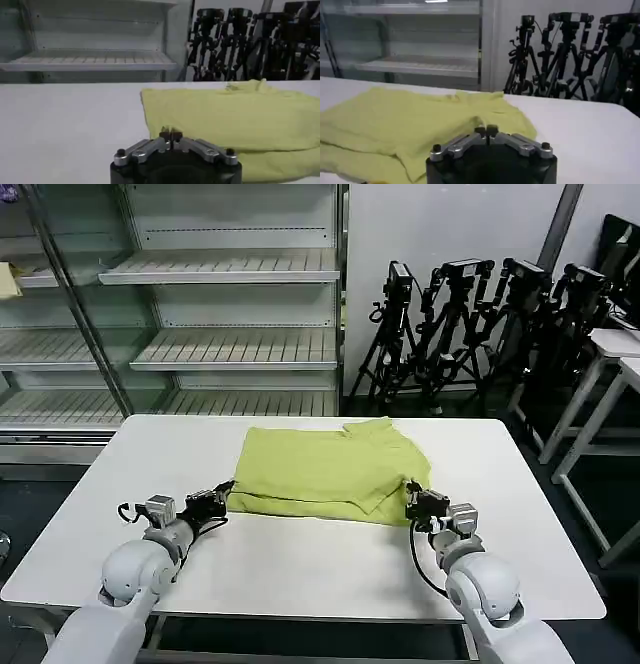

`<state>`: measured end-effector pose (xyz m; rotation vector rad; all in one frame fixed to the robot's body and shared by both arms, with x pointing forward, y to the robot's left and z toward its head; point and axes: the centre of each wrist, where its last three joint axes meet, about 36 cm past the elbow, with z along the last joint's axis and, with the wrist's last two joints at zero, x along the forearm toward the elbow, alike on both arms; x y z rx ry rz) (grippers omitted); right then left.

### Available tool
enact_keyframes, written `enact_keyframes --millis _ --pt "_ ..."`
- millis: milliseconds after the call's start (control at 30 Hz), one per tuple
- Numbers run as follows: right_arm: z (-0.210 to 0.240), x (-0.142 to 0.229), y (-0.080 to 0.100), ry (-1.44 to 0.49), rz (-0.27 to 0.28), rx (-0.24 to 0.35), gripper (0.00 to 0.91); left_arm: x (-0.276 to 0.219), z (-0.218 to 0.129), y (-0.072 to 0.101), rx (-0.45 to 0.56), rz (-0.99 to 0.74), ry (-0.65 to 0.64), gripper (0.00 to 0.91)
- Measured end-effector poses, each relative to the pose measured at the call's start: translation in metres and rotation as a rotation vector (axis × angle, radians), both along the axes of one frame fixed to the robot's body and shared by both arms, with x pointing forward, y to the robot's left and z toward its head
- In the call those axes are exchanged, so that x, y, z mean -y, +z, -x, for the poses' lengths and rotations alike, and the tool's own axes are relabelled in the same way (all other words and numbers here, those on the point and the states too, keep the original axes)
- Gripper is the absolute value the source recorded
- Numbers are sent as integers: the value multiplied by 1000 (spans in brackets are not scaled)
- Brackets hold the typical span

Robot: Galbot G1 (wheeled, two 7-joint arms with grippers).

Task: Fold and organize the clothes.

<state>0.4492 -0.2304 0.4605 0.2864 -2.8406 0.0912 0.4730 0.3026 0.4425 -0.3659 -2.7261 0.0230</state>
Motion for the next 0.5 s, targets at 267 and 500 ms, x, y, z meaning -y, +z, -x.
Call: enact_keyframes --millis 267,500 --pt "-13 0 -7 4 7 2 0 -2 -5 -2 -4 -5 0 141" --pt "-21 0 -15 -6 35 -12 907 -2 -8 -3 0 -19 7 907"
